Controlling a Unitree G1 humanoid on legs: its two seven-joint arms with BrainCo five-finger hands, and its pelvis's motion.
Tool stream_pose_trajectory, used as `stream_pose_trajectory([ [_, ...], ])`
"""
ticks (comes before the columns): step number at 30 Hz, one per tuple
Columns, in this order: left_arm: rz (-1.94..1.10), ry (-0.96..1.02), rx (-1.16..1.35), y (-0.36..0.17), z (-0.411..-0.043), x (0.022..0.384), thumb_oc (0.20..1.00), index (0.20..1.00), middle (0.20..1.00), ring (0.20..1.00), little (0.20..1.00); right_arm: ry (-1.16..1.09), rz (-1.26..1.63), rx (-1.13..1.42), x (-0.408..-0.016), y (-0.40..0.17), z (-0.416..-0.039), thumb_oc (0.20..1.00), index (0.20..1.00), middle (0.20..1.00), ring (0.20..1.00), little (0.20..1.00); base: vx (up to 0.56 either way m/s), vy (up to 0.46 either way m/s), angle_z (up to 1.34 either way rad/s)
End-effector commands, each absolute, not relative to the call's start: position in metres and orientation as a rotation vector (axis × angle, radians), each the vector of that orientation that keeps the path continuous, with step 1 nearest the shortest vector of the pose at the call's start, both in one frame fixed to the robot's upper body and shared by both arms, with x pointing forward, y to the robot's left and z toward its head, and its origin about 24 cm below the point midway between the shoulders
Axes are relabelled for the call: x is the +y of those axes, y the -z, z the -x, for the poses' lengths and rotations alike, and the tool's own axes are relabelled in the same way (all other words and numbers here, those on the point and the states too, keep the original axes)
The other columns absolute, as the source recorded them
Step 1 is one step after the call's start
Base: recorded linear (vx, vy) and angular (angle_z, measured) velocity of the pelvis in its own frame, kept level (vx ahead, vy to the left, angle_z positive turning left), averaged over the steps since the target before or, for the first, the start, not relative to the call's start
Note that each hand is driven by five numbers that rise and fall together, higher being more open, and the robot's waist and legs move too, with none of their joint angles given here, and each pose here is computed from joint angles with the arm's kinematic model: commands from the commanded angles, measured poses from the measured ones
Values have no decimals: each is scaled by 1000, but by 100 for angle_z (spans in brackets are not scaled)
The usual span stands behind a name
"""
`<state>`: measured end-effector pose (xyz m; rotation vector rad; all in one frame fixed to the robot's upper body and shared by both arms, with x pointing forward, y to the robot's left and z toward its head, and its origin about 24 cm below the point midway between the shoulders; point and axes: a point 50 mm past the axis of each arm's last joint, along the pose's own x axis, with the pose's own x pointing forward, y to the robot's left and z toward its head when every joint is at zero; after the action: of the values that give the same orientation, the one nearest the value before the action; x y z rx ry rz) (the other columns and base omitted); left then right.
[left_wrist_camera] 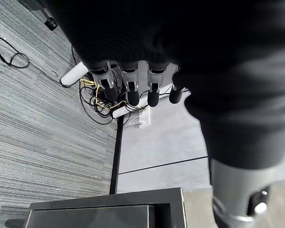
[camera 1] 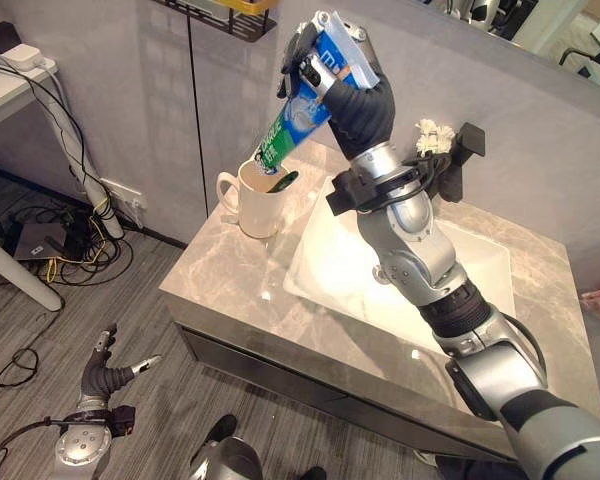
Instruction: Put brush and paste in cup on sink, flatten towel.
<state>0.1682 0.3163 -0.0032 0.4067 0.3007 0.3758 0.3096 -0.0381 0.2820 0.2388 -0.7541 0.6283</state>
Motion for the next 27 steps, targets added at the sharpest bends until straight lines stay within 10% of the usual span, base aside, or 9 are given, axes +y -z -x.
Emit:
stream_pose_trajectory([
  [1, -497, -321, 251, -9, -178, 321, 1000, 1000, 1000, 1000, 1000, -669, -230, -887, -35, -324, -303, 200, 200, 200, 200, 200, 0, 0, 0],
  [27, -502, -280, 238, -9, -185, 315, 1000, 1000, 1000, 1000, 1000, -648, -235, -907, -22, -336, -305, 200, 200, 200, 200, 200, 1, 3, 1],
])
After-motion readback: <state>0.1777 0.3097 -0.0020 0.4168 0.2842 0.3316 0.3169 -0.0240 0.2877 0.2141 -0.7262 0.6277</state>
